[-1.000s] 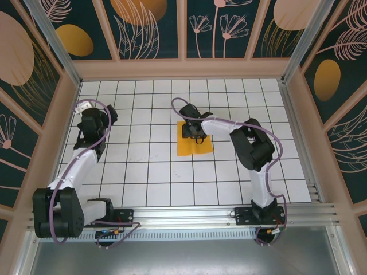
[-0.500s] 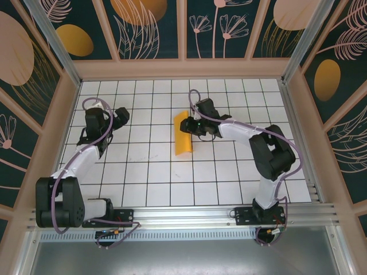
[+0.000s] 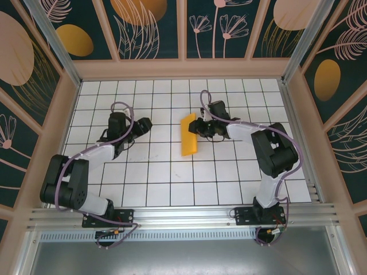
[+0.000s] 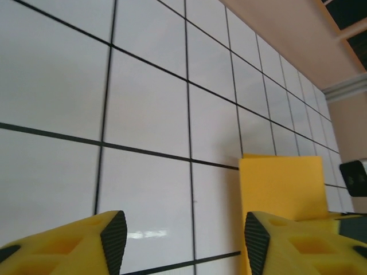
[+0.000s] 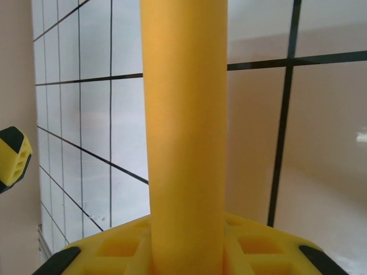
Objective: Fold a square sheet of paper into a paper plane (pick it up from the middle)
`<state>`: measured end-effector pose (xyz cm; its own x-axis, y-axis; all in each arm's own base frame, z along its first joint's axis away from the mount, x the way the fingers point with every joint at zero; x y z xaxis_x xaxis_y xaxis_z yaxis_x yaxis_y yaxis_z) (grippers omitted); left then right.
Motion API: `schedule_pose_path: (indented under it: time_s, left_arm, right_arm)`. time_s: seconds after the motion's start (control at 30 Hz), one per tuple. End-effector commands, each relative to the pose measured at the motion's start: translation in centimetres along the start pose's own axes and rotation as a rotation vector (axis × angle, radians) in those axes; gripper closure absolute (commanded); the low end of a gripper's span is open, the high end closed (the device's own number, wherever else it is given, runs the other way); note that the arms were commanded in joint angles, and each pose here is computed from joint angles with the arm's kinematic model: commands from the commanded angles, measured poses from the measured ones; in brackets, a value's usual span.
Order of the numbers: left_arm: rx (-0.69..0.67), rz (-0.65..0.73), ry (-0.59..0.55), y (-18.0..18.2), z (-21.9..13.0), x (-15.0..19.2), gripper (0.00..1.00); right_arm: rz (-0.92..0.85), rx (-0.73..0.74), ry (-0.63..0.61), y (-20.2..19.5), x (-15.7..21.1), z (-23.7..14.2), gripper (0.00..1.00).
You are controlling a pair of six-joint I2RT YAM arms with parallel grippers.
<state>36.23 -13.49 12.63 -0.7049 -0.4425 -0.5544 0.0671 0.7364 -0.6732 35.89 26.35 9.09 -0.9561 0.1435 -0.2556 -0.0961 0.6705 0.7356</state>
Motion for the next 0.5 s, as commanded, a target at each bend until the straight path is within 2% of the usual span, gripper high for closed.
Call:
schedule_pose_path:
  time_s: [0.0, 0.27, 0.47]
  left_arm:
    - [0.113, 0.002, 0.018, -2.8, 1.5, 0.6, 0.47]
    - [0.181, 0.031, 0.149, -6.1, 5.3, 4.4, 0.69]
    - [0.213, 0.031, 0.211, -7.4, 7.3, 6.7, 0.76]
  right_arm:
    - [-0.008, 0.008, 0.044, -1.7, 1.0, 0.7, 0.75]
    - [0.008, 0.03, 0.05, -3.2, 1.0, 1.1, 0.77]
    - [0.039, 0.054, 0.043, -4.3, 1.0, 1.1, 0.79]
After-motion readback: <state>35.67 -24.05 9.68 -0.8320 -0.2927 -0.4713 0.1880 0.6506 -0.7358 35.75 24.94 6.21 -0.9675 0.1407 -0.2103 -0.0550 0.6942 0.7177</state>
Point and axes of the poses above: each hand's point on the last joint's axis, 136 mm out from that joint toward the fingers, its own z axis out along the fingers, its own y axis along the line the jaws close on, x = y × z, the point moved 3 cm from there along -z, back along the fingers, and after that the axes turned 2 degrees about z, right-handed, at the moved point
